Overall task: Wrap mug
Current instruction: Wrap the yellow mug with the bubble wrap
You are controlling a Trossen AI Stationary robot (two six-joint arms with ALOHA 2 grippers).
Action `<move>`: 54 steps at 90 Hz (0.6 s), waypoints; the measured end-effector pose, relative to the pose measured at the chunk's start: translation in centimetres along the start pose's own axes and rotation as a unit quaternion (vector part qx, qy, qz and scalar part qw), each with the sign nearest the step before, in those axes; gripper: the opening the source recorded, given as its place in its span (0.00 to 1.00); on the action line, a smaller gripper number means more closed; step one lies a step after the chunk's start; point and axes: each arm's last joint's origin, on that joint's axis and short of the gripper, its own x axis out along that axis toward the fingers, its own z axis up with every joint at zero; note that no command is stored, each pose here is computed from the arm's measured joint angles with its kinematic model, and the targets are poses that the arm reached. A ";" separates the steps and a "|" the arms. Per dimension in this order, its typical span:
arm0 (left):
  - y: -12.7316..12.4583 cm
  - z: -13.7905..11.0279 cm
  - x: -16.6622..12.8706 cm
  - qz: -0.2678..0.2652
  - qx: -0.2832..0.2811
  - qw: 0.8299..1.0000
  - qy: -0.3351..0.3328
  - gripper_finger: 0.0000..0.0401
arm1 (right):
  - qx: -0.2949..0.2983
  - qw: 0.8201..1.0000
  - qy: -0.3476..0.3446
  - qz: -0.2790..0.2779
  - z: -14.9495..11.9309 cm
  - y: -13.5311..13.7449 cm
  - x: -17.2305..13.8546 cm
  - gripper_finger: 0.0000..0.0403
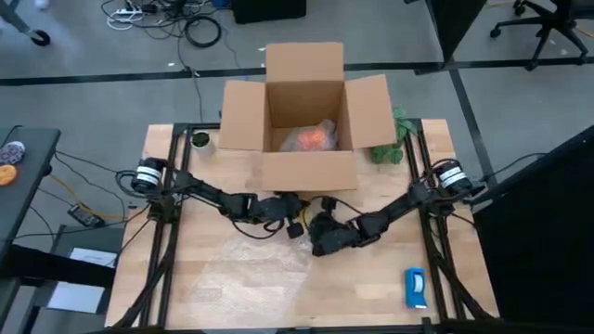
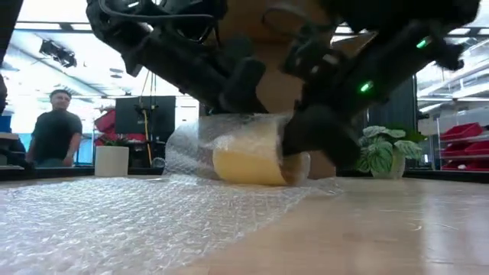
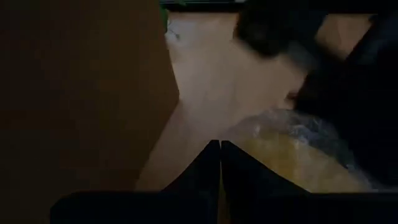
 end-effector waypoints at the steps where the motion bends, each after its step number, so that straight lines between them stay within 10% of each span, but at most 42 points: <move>1: 0.0 0.0 0.0 0.000 0.000 1.000 0.000 0.00 | -0.002 1.000 0.002 0.002 -0.1 0.0 0.1 0.00; 41: 0.0 -0.1 -0.1 -0.003 0.007 1.000 0.011 0.00 | 0.030 0.998 0.037 0.034 0.3 1.1 -5.9 0.00; 54: 0.0 -0.1 -0.1 -0.005 0.006 1.000 0.006 0.00 | 0.051 0.998 -0.010 -0.044 1.6 0.1 -9.1 0.00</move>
